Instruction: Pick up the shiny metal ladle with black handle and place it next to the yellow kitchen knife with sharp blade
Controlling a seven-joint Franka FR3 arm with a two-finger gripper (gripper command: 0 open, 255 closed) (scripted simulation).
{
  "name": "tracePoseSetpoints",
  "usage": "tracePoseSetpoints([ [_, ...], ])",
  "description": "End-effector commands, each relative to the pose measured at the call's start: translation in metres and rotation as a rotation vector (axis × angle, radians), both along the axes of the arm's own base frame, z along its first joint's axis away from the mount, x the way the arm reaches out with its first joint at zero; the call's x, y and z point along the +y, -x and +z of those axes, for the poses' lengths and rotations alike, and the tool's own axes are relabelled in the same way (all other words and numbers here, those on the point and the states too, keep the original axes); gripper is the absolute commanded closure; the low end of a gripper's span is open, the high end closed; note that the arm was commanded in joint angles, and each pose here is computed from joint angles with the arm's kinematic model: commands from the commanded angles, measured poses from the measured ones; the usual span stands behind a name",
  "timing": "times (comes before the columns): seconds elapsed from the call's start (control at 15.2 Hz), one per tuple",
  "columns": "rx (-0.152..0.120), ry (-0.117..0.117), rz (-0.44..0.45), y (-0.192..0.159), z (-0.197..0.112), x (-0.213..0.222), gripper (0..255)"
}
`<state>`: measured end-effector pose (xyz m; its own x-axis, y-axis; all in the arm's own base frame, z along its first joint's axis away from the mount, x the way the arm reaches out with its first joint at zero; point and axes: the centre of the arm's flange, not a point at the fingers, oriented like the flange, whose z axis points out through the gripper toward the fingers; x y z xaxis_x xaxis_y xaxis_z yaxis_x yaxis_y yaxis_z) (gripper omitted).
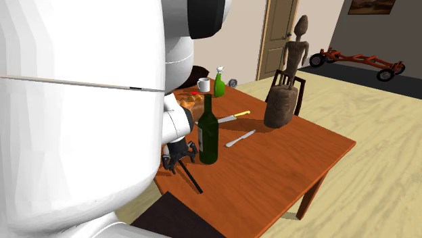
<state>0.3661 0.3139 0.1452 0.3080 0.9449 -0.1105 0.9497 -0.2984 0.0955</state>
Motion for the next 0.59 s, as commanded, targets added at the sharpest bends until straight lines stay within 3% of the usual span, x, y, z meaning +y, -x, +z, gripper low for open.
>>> tracePoseSetpoints([
  [0.0, 0.0, 0.0, 0.0, 0.0, 0.0, 0.0, 0],
  [0.07, 0.0, 0.0, 0.0, 0.0, 0.0, 0.0, 255],
  [0.53, 0.0, 0.0, 0.0, -0.0006, 0.0005, 0.0005, 255],
])
